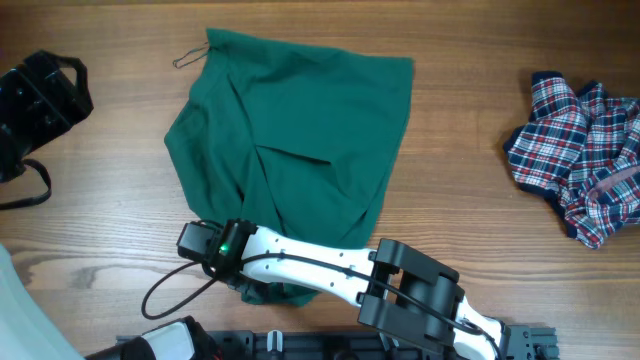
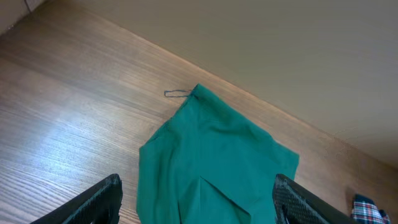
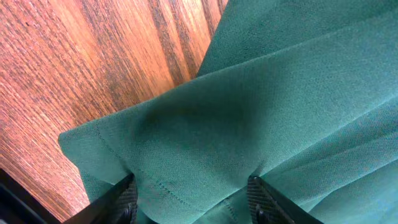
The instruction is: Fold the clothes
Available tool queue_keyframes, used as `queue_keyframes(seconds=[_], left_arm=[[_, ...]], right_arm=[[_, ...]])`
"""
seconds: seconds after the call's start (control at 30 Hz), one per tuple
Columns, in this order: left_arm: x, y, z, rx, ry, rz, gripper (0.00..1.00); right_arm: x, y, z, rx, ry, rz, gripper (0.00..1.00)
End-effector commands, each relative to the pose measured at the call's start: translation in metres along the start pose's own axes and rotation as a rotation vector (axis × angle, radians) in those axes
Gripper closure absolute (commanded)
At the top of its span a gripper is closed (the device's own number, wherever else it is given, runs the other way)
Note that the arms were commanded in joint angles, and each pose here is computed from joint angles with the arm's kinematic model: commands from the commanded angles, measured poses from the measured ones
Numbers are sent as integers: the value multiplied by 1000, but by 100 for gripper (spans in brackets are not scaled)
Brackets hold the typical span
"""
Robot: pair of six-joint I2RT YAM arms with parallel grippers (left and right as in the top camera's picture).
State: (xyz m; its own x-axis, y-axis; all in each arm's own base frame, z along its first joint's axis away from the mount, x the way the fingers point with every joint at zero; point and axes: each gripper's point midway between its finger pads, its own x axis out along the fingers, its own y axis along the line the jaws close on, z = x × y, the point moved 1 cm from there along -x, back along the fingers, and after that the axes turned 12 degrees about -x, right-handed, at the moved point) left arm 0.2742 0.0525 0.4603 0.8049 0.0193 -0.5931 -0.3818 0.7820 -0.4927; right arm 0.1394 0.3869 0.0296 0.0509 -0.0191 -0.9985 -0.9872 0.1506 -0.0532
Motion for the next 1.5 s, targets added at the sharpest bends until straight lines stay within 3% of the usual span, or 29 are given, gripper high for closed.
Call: queue_keyframes(seconds=[0.0,0.13,0.27,0.47,0.53,0.57,0.6,0.67,0.73,0.87,1.23,1.27,1.37,1.47], left_arm=[[-2,-2,0,3,0,-15,23],[-2,-2,0,2,0,-15,23],[-2,-2,0,2,1,-15,23],[-2,-2,0,2,1,-14,23],[-2,-2,0,2,1,-15,23],[-2,-2,0,2,0,-15,23],[-2,-2,0,3,0,-15,22],[-2,-2,0,2,2,-15,23],[-2,-1,-1,1,4,-13,23],[-2,-3,-2,1,11,-27,23],[-2,-6,-3,2,18,-44,23],[-2,-6,-3,2,17,-44,23],[-2,-7,-2,3,13,-46,23],[-2,-7,-1,5,10,-48,23]], right_arm=[[8,-4,1,15,20,-22,49],[14,-4,-3,31,46,-26,96],[-11,-19,-5,94,22,-115,96],[-83,-33,-2,191,-157,-133,96],[-83,-44,-7,230,-156,-90,96],[-82,-32,-2,218,-177,21,93],[-83,-10,15,169,-253,175,49],[-78,-11,32,253,-315,173,29],[-60,-20,41,426,-307,153,29],[-20,-15,38,463,-211,191,29],[15,-34,13,604,-75,284,38],[16,-34,12,609,-67,296,41],[21,-31,12,613,-57,314,64],[16,-34,14,617,-62,315,96]])
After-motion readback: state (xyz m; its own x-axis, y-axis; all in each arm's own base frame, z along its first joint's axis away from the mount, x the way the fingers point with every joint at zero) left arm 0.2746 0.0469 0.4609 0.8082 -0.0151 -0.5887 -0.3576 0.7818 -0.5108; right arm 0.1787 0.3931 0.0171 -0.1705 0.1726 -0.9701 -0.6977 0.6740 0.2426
